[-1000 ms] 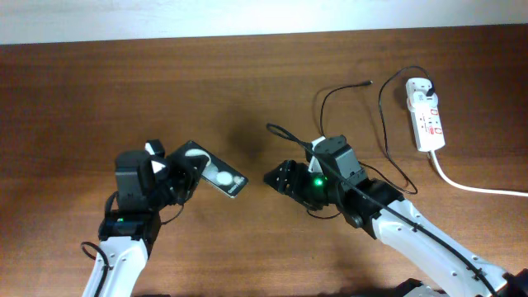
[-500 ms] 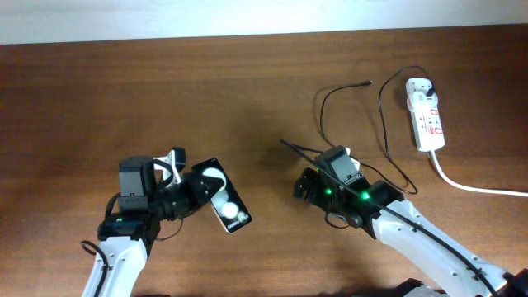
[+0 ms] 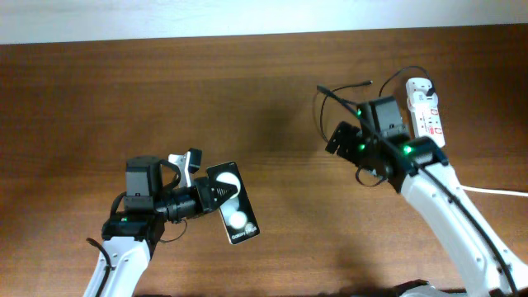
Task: Plug charger to phone and switch on socket
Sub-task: 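Release the phone from the right gripper and pull it back, then reach the right gripper to the black USB-C cable end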
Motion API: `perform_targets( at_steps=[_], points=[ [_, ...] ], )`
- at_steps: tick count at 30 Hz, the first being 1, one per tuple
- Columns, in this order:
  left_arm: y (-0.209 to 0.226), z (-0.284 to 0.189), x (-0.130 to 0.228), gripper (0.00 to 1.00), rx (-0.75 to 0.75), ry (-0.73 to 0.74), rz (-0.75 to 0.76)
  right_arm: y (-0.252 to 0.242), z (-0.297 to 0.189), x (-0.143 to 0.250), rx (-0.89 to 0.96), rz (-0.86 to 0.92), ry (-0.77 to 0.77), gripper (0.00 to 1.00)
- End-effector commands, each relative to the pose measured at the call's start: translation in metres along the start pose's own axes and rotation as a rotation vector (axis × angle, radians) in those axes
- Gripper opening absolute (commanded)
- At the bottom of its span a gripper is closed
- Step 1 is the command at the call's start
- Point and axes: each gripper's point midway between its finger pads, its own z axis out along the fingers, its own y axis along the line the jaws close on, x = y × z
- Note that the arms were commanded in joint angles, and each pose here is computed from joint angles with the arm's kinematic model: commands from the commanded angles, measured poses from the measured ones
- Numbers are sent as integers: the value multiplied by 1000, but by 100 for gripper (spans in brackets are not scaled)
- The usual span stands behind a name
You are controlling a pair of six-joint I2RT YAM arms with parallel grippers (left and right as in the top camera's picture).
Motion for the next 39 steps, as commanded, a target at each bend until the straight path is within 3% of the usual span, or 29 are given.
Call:
perform_targets(
  at_steps=[1,12,20,28,34,39],
  points=[
    [-10,-2,-2,0,31,1,34,-2,13,-31,38,21,-18,96],
    [-1,-2,-9,0,-21,-36,-32,34,111,-121,86,-13,-3,93],
    [1,-2,-10,0,-33,-44,-33,26,148,-174,210,23,-180,85],
    [3,-2,-10,0,-41,-47,-35,17,176,-179,214,172,-223,85],
    [4,-2,-9,0,-44,-44,-41,2,203,-178,235,188,-213,82],
    [4,-2,-10,0,-47,-45,-41,-5,219,-174,243,191,-202,66]
  ],
)
